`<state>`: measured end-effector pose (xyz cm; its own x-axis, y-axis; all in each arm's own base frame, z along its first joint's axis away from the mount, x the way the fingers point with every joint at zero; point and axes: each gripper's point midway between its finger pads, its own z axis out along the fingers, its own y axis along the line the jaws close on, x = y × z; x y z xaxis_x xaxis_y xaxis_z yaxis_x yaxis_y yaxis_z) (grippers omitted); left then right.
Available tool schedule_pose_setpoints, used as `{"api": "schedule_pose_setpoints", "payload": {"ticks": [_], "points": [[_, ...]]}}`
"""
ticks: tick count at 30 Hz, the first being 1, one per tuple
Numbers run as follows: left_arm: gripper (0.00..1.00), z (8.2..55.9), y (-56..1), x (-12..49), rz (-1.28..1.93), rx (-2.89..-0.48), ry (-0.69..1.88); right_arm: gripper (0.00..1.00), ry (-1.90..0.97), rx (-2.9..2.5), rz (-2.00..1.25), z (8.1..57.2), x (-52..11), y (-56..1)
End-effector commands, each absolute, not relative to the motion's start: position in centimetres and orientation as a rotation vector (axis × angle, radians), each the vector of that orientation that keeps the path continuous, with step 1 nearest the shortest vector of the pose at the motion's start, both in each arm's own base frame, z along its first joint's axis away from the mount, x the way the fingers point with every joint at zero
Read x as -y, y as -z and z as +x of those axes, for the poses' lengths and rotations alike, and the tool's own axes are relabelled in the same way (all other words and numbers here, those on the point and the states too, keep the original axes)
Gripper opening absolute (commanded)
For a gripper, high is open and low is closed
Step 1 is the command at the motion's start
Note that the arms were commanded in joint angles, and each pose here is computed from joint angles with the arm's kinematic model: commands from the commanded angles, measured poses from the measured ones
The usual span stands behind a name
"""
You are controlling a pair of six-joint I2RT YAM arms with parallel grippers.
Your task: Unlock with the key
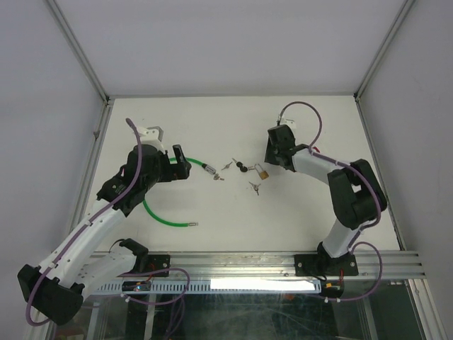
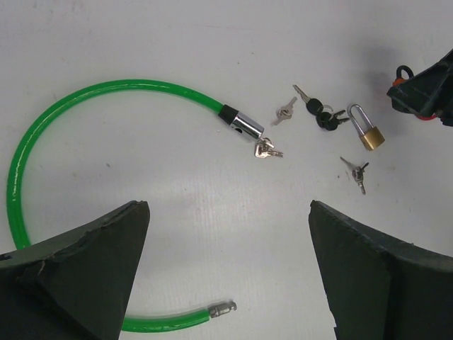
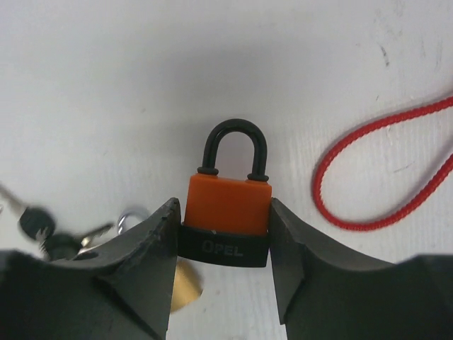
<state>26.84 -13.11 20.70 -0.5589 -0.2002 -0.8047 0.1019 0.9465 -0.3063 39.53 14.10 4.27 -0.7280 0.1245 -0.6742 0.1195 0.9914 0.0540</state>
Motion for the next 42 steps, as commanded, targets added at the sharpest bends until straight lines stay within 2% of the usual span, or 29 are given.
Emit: {"api": "schedule_pose_setpoints", "payload": {"ticks": [1, 7, 16, 21, 30, 36, 42], "points": [[0.99, 27.0, -23.6, 14.6, -0.072, -2.007, 0.555, 0.33, -0.158, -2.273, 0.039, 38.0, -17.5, -10.2], [0.99, 27.1, -23.8, 14.0, -0.215, -1.991, 0.578, 0.33, -0.266, -2.261, -0.168, 32.7, -22.5, -11.2], [0.99, 26.8, -22.6, 14.4, -0.327, -2.028, 0.635, 0.34, -0.38, -2.259, -0.376, 25.9, -28.3, -9.7], [0.99, 26.4, -22.1, 14.0, -0.338, -2.003, 0.635, 0.35, -0.401, -2.267, -0.441, 24.0, -30.6, -8.0], [0.99, 25.2, -22.3, 14.2, -0.387, -1.883, 0.78, 0.39, -0.399, -2.283, -0.479, 23.2, -32.8, -5.2], [0.99, 25.2, -21.4, 15.8, -0.288, -1.996, 0.786, 0.51, -0.336, -2.307, -0.501, 23.4, -32.7, -3.2], [0.99, 25.3, -20.1, 16.8, -0.28, -2.009, 0.84, 0.74, -0.328, -2.305, -0.53, 23.3, -32.6, -3.8]]}}
